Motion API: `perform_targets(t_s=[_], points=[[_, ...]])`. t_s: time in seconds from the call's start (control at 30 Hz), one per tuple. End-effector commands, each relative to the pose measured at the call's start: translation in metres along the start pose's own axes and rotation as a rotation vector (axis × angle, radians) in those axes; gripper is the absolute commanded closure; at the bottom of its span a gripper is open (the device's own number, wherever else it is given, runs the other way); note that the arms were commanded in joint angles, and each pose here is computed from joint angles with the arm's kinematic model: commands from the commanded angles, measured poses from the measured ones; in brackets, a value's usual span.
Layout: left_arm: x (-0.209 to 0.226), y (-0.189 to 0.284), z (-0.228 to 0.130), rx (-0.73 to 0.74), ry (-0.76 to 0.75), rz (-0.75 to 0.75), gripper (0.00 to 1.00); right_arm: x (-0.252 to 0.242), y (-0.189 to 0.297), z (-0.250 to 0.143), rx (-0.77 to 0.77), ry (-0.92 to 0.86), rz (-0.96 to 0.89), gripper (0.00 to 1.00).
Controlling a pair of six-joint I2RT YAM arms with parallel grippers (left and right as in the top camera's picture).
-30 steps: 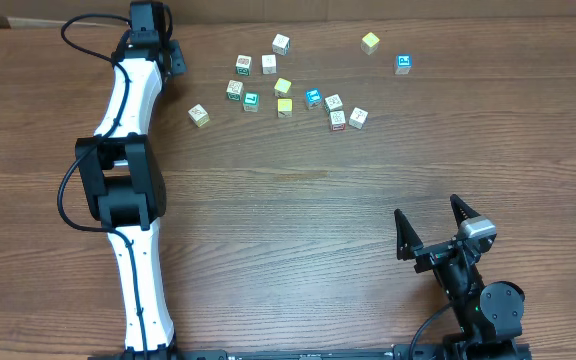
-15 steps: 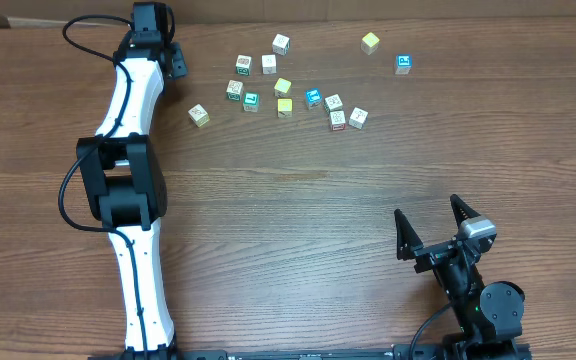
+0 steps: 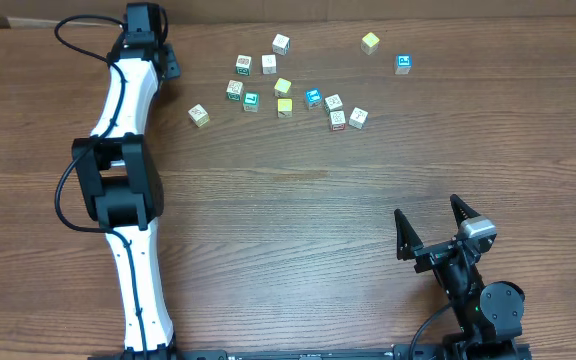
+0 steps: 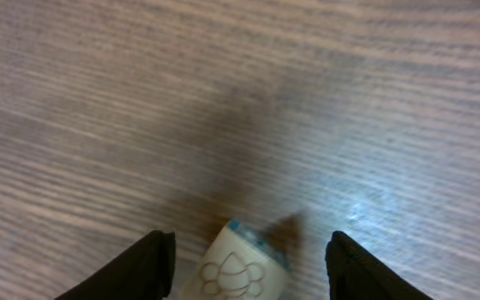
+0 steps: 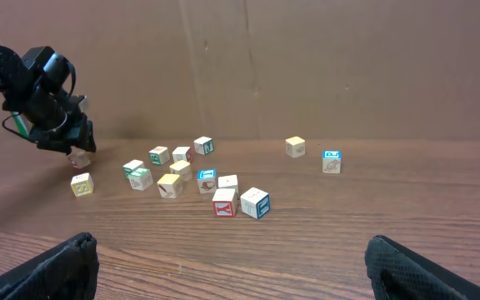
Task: Form a circle
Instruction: 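Lower the left gripper onto the blue-bordered block and close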
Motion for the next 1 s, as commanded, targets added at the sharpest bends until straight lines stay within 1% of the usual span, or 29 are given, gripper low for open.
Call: perform_targets(t_s=[0.0, 0.03, 0.13, 0.23, 0.33, 0.4, 0.47, 0.53, 0.63, 0.67, 0.7, 0.8, 0.87, 0.97], points=[[0.008, -0.01, -0.005, 0.024, -0.008, 0.036, 0.44, -0.001, 0.0, -0.002, -0.001, 0.006, -0.007, 0.0], [0.009, -0.01, -0.006, 0.033, -0.01, 0.04, 0.44, -0.001, 0.0, -0.002, -0.001, 0.006, -0.007, 0.0], [0.01, -0.01, -0.009, 0.049, -0.015, 0.047, 0.48, -0.001, 0.0, -0.002, -0.001, 0.006, -0.007, 0.0], [0.01, -0.01, -0.009, 0.05, -0.015, 0.045, 0.61, -0.001, 0.0, -0.002, -0.001, 0.005, -0.007, 0.0], [0.008, -0.01, -0.009, 0.057, -0.014, 0.023, 0.64, -0.001, 0.0, -0.002, -0.001, 0.006, -0.007, 0.0], [0.006, -0.01, -0.01, 0.068, -0.012, -0.002, 0.69, -0.001, 0.0, -0.002, -0.002, 0.006, -0.007, 0.0], [0.004, -0.01, -0.011, 0.08, -0.012, -0.026, 0.69, -0.001, 0.0, -0.002, -0.001, 0.005, -0.007, 0.0], [0.002, -0.01, -0.013, 0.097, -0.012, -0.052, 0.66, -0.001, 0.0, -0.002, -0.001, 0.006, -0.007, 0.0], [0.0, -0.009, -0.017, 0.129, -0.014, -0.08, 0.65, -0.001, 0.0, -0.002, -0.001, 0.006, -0.007, 0.0], [0.0, -0.009, -0.018, 0.135, -0.014, -0.08, 0.62, -0.001, 0.0, -0.002, -0.001, 0.006, -0.007, 0.0], [0.001, -0.009, -0.019, 0.141, -0.016, -0.077, 0.62, -0.001, 0.0, -0.002, -0.001, 0.006, -0.007, 0.0], [0.002, -0.009, -0.02, 0.152, -0.018, -0.072, 0.62, -0.001, 0.0, -0.002, -0.001, 0.006, -0.007, 0.0], [0.002, -0.009, -0.021, 0.155, -0.018, -0.07, 0.65, -0.001, 0.0, -0.002, -0.001, 0.006, -0.007, 0.0], [0.002, -0.009, -0.02, 0.148, -0.017, -0.071, 0.64, -0.001, 0.0, -0.002, -0.001, 0.006, -0.007, 0.0]])
Point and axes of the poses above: each gripper's point midway between its finger pads, its own y axis back along the fingers, its own x axis along the line the jaws close on, z = x × y, the point moved 9 cm from there along y, back along the fingers, and after that the axes turned 12 degrees about y, right-handed, at the moved point
